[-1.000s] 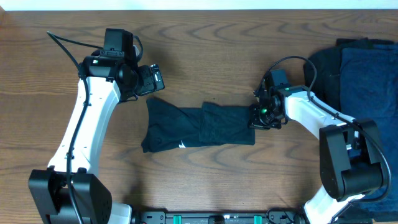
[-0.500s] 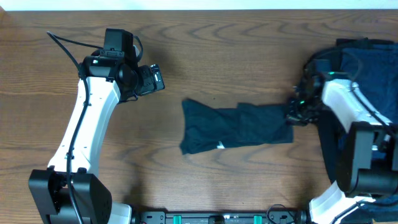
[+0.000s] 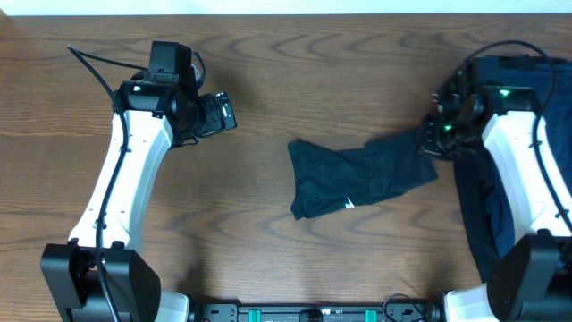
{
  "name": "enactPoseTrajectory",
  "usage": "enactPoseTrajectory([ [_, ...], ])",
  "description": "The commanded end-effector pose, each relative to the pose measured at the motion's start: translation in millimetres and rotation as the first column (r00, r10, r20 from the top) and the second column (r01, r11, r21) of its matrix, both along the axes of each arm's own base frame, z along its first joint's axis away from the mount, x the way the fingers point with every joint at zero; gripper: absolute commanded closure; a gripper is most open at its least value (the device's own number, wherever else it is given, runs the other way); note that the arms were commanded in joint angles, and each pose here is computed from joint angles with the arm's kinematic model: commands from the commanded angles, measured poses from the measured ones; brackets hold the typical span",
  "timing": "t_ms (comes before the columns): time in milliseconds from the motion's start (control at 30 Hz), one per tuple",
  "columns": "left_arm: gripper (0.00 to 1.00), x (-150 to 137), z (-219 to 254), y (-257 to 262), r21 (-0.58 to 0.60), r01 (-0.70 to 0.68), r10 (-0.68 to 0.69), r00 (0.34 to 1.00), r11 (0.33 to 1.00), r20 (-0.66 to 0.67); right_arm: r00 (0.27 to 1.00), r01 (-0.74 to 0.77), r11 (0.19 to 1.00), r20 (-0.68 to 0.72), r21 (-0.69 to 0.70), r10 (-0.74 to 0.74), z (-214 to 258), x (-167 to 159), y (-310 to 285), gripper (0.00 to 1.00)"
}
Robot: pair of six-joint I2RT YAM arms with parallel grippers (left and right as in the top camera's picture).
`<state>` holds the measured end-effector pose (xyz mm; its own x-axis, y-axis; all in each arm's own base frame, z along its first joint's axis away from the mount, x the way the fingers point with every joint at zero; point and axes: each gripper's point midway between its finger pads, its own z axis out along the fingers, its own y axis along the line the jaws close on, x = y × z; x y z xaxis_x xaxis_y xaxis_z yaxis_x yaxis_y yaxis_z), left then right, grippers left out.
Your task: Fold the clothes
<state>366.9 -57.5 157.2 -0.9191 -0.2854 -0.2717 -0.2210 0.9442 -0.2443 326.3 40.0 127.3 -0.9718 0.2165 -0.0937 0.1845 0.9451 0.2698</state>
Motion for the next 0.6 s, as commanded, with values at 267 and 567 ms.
enactPoseTrajectory([
  [267,0.02,2,6,-1,-0.006,0.004,-0.004,1.000,1.000,0.017,0.967,-0.250,0.958,0.089,0.140,0.240,22,-10,112,0.99],
  [567,0.02,2,6,-1,-0.006,0.005,-0.005,1.000,1.000,0.017,0.917,-0.389,0.919,0.124,0.067,0.379,9,-18,159,0.99],
])
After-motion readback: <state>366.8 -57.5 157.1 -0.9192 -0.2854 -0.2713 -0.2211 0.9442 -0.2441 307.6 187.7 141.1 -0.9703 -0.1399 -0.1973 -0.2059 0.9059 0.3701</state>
